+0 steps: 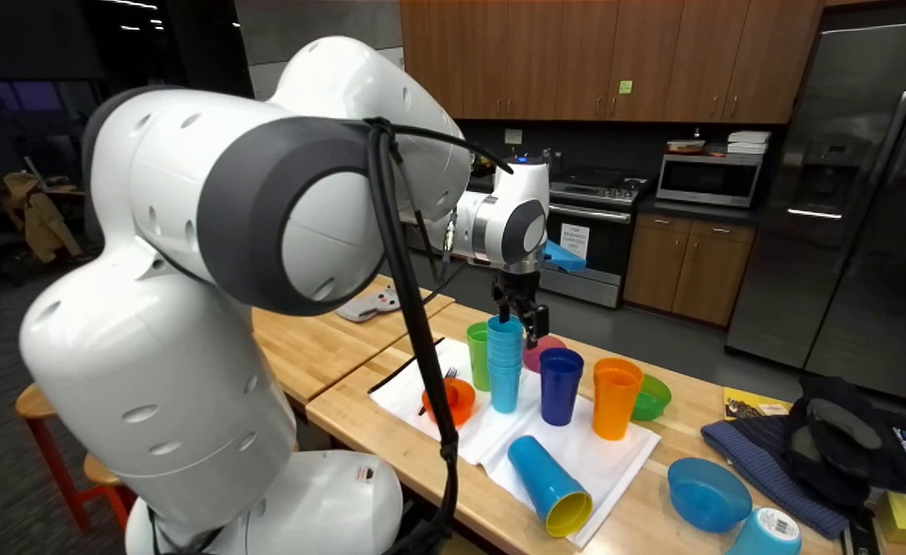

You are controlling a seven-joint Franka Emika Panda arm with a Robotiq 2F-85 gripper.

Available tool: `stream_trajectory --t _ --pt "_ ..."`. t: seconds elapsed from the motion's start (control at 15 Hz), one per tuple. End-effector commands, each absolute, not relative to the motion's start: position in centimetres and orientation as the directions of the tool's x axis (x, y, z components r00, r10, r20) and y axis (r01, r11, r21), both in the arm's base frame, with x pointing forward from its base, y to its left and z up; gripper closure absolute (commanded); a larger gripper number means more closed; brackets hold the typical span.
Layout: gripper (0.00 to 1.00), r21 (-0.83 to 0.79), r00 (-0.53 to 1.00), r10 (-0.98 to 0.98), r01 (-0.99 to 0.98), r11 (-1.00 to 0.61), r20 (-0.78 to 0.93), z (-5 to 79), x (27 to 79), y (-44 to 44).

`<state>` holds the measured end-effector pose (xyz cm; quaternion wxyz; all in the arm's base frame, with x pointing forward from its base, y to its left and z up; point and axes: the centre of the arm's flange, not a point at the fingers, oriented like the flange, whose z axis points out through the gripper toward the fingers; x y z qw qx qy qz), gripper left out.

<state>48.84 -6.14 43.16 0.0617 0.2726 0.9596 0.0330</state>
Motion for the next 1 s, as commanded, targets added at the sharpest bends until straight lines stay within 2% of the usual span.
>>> stream_trajectory --t 0.0,0.8,0.87,0.93 --pt "0.0 0.093 -0.849 0.522 0.514 0.852 -0.085 42.5 50.7 -7.4" --pt "0.0 0.063 -0.856 0.517 0.515 0.855 -0.016 39.3 52.2 -7.1" --pt "0.25 0.062 -0.856 0.516 0.514 0.855 -0.013 39.3 52.3 -7.2" --pt "0.26 0.06 -0.855 0.519 0.517 0.854 -0.01 39.2 52.4 -7.1"
